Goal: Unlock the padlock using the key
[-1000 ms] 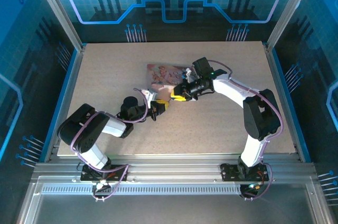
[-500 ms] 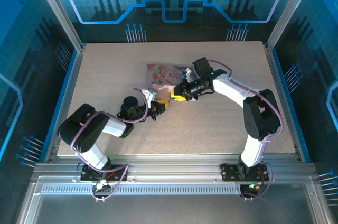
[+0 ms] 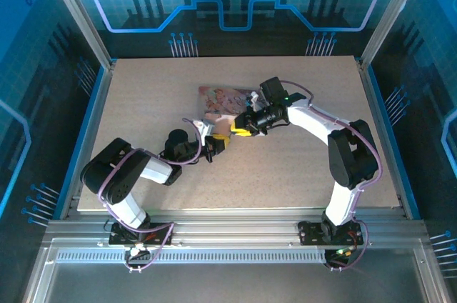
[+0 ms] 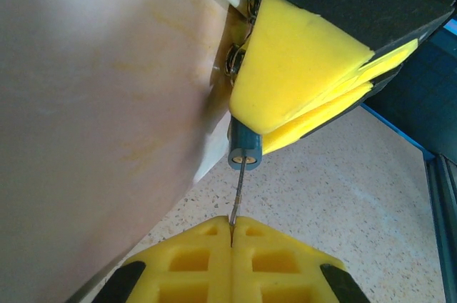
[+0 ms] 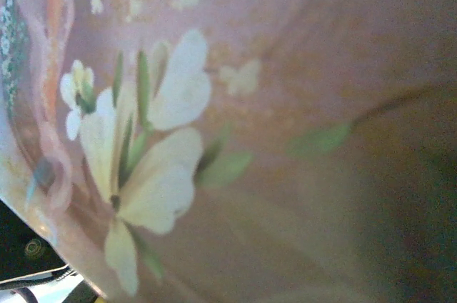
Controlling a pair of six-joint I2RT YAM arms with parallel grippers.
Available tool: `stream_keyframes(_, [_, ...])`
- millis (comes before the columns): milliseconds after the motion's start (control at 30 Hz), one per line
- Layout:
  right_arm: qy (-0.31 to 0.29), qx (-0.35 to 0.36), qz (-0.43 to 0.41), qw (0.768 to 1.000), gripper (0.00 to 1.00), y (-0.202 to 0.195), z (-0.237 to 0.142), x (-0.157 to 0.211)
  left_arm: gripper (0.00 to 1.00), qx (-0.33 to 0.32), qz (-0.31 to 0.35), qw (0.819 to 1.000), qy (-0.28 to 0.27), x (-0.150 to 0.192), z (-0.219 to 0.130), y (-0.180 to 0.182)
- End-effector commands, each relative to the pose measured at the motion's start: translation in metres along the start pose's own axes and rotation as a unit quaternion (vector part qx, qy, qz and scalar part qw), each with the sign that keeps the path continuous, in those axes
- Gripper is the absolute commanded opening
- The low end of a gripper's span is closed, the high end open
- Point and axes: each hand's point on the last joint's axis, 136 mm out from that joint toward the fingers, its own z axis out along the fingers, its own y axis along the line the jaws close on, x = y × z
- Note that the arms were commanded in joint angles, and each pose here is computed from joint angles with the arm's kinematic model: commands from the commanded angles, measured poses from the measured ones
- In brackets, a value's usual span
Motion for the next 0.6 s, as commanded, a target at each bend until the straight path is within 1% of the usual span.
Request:
stream_keyframes(0, [0.037,-0.015,0.021,0.999,0.03,0.005,0.005,0.012,0.0,0.037,0.016,0.999,-0.012,-0.013,0.007,-0.016])
stream_keyframes(267, [0.049,0.01,-0.001,0.999,0.03,-0.003,0.002,0.017,0.0,0.06,0.002,0.998,-0.019,-0.024,0.0,-0.023])
stream_keyframes(567, [0.068,0.017,-0.004,0.998,0.03,-0.011,0.004,0.021,0.0,0.058,0.018,0.998,0.009,-0.026,-0.002,-0.025])
